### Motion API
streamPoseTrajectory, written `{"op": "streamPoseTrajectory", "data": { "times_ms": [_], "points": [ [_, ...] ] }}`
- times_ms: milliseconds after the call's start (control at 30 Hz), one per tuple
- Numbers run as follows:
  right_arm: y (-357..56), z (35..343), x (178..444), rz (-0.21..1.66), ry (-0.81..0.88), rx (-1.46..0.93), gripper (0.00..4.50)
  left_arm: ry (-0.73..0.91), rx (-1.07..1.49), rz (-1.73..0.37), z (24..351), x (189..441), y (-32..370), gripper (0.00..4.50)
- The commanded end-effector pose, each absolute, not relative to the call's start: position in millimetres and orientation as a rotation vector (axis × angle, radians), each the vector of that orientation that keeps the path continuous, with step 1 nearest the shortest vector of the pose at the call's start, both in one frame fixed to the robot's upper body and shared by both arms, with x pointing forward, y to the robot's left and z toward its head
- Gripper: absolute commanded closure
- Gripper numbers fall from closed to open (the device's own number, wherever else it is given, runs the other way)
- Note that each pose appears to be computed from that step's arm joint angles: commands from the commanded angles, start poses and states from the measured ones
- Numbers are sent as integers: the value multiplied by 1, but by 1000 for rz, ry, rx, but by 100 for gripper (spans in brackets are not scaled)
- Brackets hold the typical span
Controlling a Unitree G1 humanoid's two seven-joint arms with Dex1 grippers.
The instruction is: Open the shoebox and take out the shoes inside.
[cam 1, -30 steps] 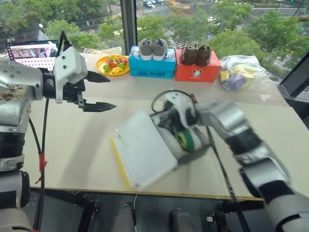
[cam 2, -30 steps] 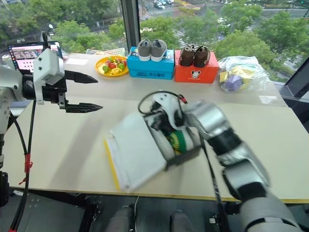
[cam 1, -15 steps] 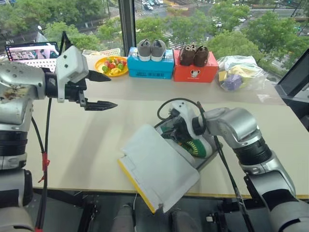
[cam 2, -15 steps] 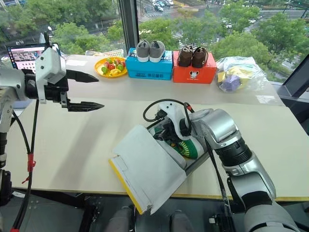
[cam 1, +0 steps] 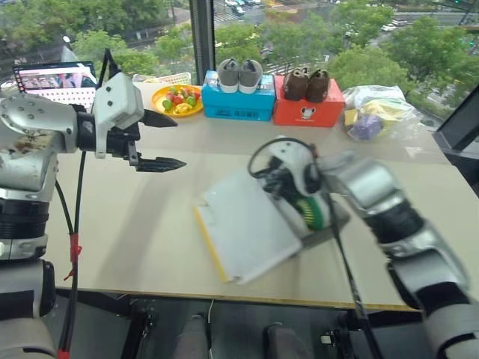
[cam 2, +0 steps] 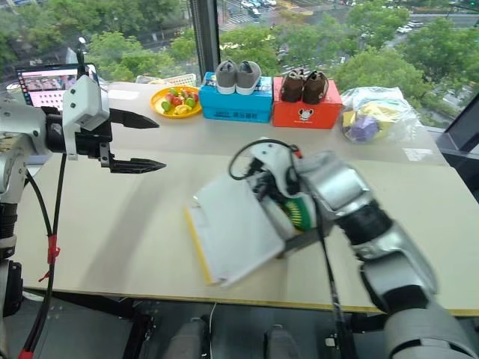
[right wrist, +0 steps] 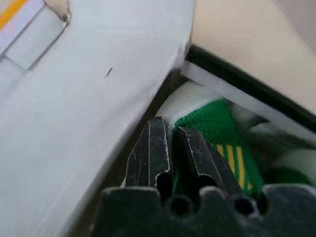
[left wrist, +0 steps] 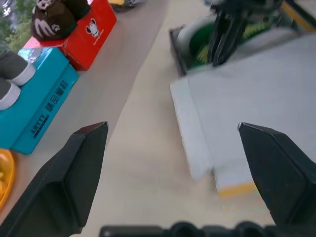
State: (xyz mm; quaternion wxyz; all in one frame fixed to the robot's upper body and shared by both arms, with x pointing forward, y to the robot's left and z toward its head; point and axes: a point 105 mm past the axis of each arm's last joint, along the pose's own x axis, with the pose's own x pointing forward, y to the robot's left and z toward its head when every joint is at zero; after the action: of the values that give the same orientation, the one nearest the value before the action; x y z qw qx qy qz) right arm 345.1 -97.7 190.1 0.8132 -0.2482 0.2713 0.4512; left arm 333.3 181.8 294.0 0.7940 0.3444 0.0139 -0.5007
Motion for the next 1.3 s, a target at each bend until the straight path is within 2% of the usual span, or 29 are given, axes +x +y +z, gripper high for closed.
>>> {"op": "streamPoseTrajectory", "data": {
  "times_ms": [33, 67, 133, 167, 233, 300, 367, 400, 467, 500, 567, 667, 767, 900, 1033, 1133, 1200, 1300],
  "points": [
    [-117, 210, 363, 810, 503, -657, 433, -21, 771, -1073, 305, 330, 178, 0],
    [-118, 211, 362, 807, 501, -646, 433, -24, 768, -1077, 304, 330, 176, 0],
    [-85, 231, 339, 997, 454, -471, 433, -25, 765, -1082, 304, 331, 175, 0],
    [-90, 228, 343, 948, 469, -504, 433, -23, 772, -1081, 303, 331, 175, 0],
    [-133, 209, 374, 674, 502, -731, 433, -24, 778, -1081, 303, 332, 174, 0],
    [-100, 228, 349, 885, 464, -535, 433, -30, 769, -1086, 304, 332, 173, 0],
    [-116, 230, 366, 754, 435, -598, 433, -26, 773, -1089, 302, 332, 173, 0],
    [-123, 232, 366, 738, 438, -604, 433, -29, 767, -1091, 303, 331, 172, 0],
    [-99, 256, 348, 870, 385, -473, 433, -26, 768, -1090, 302, 332, 172, 0],
    [-95, 264, 346, 873, 359, -470, 433, -22, 773, -1089, 301, 332, 173, 0],
    [-98, 269, 351, 851, 333, -455, 433, -25, 770, -1090, 302, 332, 172, 0],
    [-83, 295, 346, 921, 262, -286, 433, -28, 769, -1093, 302, 334, 170, 0],
    [-90, 297, 351, 876, 254, -263, 433, -32, 768, -1097, 303, 334, 168, 0],
    [-121, 313, 365, 721, 190, -355, 433, -34, 766, -1099, 303, 336, 167, 0],
    [-204, 340, 390, 302, 147, -624, 433, -36, 761, -1107, 302, 338, 165, 0],
    [-244, 354, 395, 140, 144, -698, 433, -39, 754, -1119, 300, 338, 162, 0],
    [-273, 351, 400, 43, 173, -764, 433, -41, 749, -1125, 299, 339, 160, 0],
    [-310, 325, 410, -29, 250, -858, 433, -43, 744, -1130, 298, 338, 158, 0]
  ]
}}
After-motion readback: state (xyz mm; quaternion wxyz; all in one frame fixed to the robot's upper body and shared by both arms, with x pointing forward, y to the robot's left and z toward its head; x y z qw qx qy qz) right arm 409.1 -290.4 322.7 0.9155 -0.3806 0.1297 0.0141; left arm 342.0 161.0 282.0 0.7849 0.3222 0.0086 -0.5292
